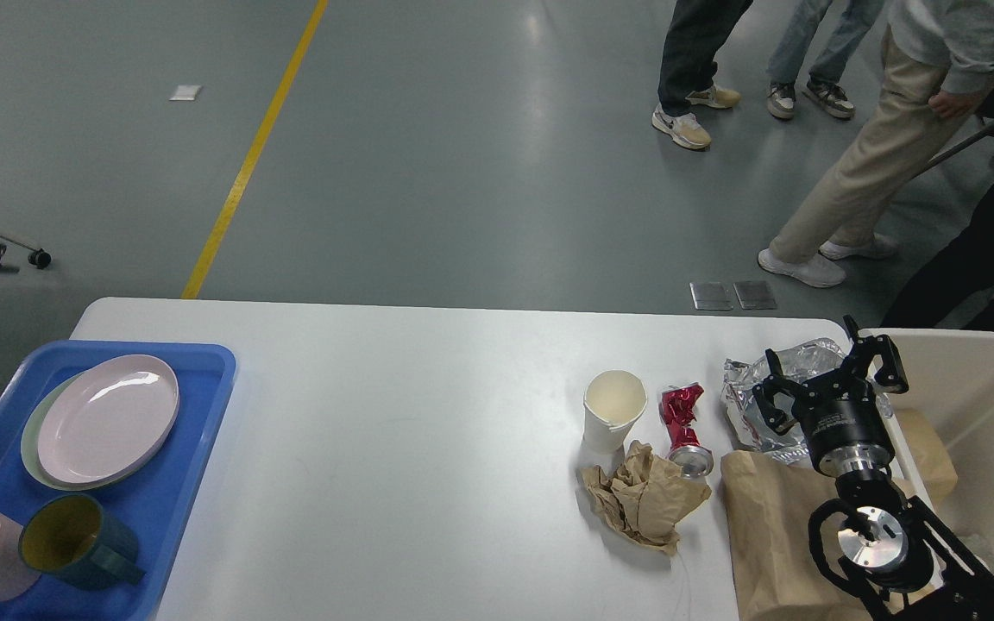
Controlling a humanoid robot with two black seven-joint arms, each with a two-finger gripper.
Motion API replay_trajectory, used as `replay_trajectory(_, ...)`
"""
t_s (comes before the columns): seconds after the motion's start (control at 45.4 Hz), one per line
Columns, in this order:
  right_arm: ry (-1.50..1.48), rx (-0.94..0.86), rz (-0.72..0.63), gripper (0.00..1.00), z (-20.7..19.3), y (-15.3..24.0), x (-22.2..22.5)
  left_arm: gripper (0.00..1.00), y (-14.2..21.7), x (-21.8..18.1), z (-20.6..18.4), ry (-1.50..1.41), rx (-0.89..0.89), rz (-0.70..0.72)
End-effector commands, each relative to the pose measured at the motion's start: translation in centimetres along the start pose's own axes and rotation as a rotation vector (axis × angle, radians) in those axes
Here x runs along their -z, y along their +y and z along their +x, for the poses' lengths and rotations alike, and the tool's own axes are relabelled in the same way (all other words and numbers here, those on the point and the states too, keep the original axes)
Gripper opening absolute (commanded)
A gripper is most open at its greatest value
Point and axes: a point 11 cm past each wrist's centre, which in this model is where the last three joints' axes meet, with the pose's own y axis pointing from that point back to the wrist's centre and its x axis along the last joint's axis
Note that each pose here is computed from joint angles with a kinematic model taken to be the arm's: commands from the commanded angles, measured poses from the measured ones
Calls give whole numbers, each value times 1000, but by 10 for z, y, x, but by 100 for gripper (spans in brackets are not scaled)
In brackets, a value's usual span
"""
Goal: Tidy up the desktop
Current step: 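Release the pink plate and bring the left gripper back above the tray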
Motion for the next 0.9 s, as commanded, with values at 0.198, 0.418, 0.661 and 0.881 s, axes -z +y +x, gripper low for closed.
replay_trajectory(0.198, 0, 0, 0, 100, 0, 0, 0, 96, 1, -79, -52, 542, 312, -463)
replay_trajectory(0.418, 0, 0, 0, 100, 0, 0, 0, 96, -27, -72, -120, 940, 529, -586)
replay_trajectory(0.661, 0, 0, 0, 100, 0, 0, 0, 96, -35, -27, -192, 1131, 561, -745)
replay_trajectory(0.881, 0, 0, 0, 100, 0, 0, 0, 96, -33, 25, -237, 1207, 496, -781)
